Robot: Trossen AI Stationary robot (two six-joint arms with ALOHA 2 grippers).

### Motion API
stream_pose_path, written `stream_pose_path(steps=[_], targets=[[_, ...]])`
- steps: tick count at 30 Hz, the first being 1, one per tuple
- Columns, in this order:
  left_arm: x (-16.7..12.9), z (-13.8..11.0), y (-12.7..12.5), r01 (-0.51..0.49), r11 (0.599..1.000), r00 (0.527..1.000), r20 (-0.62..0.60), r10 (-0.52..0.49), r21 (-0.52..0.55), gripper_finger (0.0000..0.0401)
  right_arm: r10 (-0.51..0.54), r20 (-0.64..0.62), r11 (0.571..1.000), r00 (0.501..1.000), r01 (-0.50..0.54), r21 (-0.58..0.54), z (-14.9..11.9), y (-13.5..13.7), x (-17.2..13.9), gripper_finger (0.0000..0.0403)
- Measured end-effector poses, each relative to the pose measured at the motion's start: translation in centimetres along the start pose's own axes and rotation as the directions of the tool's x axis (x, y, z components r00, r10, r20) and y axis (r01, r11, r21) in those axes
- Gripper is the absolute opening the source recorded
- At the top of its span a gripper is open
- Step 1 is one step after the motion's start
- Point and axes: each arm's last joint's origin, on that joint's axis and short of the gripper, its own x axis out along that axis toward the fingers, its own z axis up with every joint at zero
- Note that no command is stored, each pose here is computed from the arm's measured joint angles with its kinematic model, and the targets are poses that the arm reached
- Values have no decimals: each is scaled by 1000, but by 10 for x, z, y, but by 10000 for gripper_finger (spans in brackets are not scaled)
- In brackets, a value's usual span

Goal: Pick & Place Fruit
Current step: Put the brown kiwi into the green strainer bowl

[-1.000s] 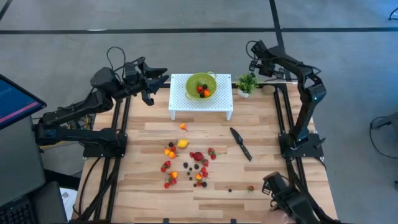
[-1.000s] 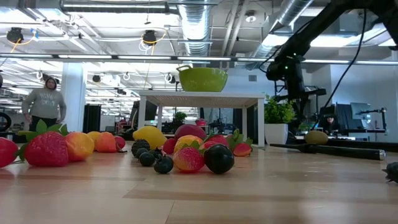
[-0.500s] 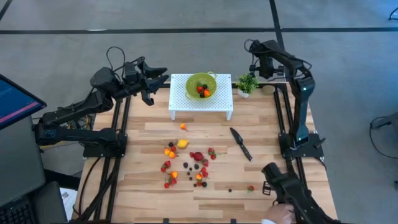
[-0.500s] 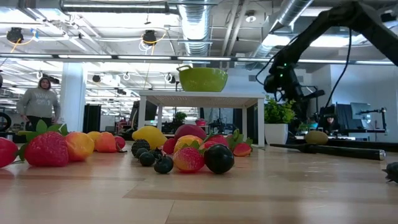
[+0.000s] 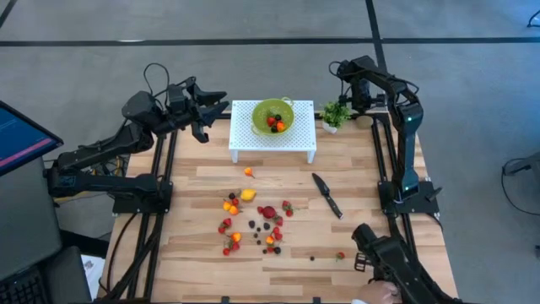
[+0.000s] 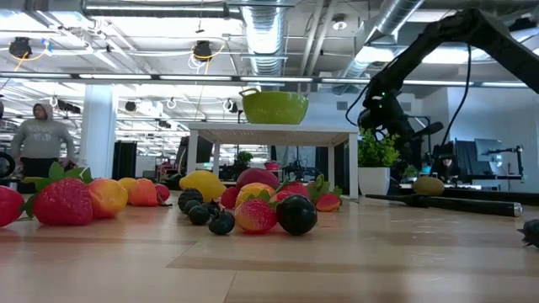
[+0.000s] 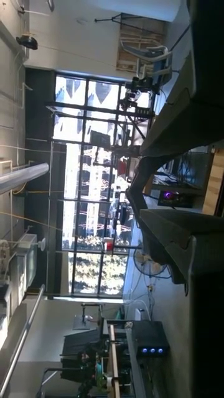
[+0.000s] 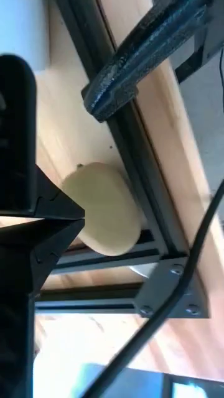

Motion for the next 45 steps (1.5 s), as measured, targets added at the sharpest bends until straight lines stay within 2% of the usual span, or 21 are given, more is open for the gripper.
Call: stream_pose_path(steps=[4,8,10,14,22,24,28,31,38,43,45], targets=[[0,0,0,0,1000,1000,0,0,0,142,42,-6,999,999,-41,34,-3,6,-2,0],[0,0,0,0,1000,1000,0,0,0,142,134,69,985,989,-141,102,-1,20,-5,0],[0,0,0,0,1000,1000,0,0,0,142,146,100,979,984,-158,126,-1,24,-6,0],[0,0,0,0,1000,1000,0,0,0,142,123,143,974,982,-147,172,0,25,-7,0],[0,0,0,0,1000,1000,0,0,0,142,73,82,970,994,-90,226,0,11,16,0],[0,0,0,0,1000,1000,0,0,0,142,77,88,966,993,-96,240,-1,6,21,0],[0,0,0,0,1000,1000,1,0,0,142,130,161,941,978,-173,292,1,5,11,0],[0,0,0,0,1000,1000,1,0,0,142,118,129,949,985,-150,276,-2,4,13,0],[0,0,0,0,1000,1000,1,0,0,142,-10,-2,970,1000,10,242,-29,-5,34,0],[0,0,0,0,1000,1000,1,0,0,142,27,8,971,1000,-28,238,-48,-7,30,0],[0,0,0,0,1000,1000,1,0,0,142,67,37,965,997,-74,251,-54,-9,21,0]])
